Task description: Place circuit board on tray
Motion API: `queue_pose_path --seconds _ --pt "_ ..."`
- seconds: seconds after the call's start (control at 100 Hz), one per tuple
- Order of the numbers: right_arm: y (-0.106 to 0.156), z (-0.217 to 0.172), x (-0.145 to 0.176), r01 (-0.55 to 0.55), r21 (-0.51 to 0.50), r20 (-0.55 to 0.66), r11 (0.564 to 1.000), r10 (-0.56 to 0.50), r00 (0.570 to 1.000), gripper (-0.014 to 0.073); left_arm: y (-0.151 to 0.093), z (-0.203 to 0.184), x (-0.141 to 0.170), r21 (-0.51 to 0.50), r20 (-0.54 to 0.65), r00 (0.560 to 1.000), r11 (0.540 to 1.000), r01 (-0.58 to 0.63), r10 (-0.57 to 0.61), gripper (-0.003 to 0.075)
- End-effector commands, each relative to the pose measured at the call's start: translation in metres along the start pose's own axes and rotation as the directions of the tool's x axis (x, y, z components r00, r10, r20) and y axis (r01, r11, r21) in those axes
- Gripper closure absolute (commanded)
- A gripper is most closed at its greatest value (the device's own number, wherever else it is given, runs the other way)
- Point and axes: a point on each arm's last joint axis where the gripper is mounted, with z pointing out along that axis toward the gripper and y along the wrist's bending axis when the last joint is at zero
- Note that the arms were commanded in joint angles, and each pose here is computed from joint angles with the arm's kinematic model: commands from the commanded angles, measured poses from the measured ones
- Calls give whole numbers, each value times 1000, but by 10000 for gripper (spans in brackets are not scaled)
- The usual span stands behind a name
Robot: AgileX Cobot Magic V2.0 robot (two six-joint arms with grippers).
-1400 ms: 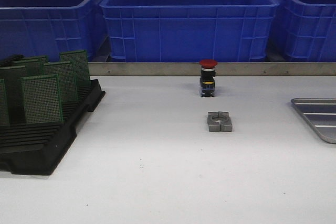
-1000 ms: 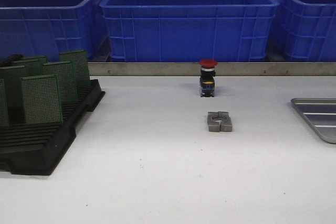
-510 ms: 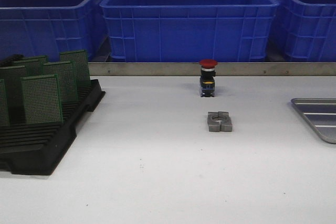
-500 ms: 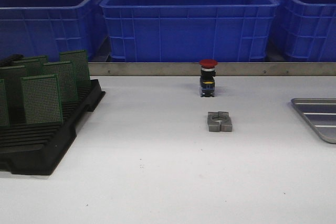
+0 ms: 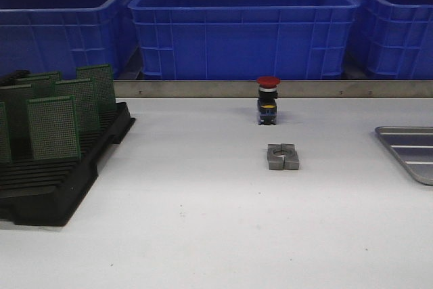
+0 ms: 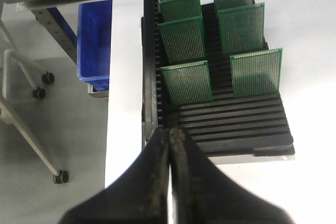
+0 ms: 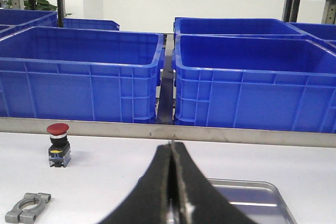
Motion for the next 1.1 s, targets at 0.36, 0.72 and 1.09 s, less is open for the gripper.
queue_pose_path --seconds 0.36,0.72,1.09 --pt "1 -2 -12 -2 -9 100 1000 2 995 664 -2 6 -15 30 42 999 1000 0 -1 365" --pt "1 -2 -12 -2 -9 100 1000 2 995 664 -2 5 -22 40 114 993 999 14 -19 187" --pt "1 -2 -12 -2 -9 100 1000 2 995 664 -7 24 -73 95 122 954 954 -284 272 187"
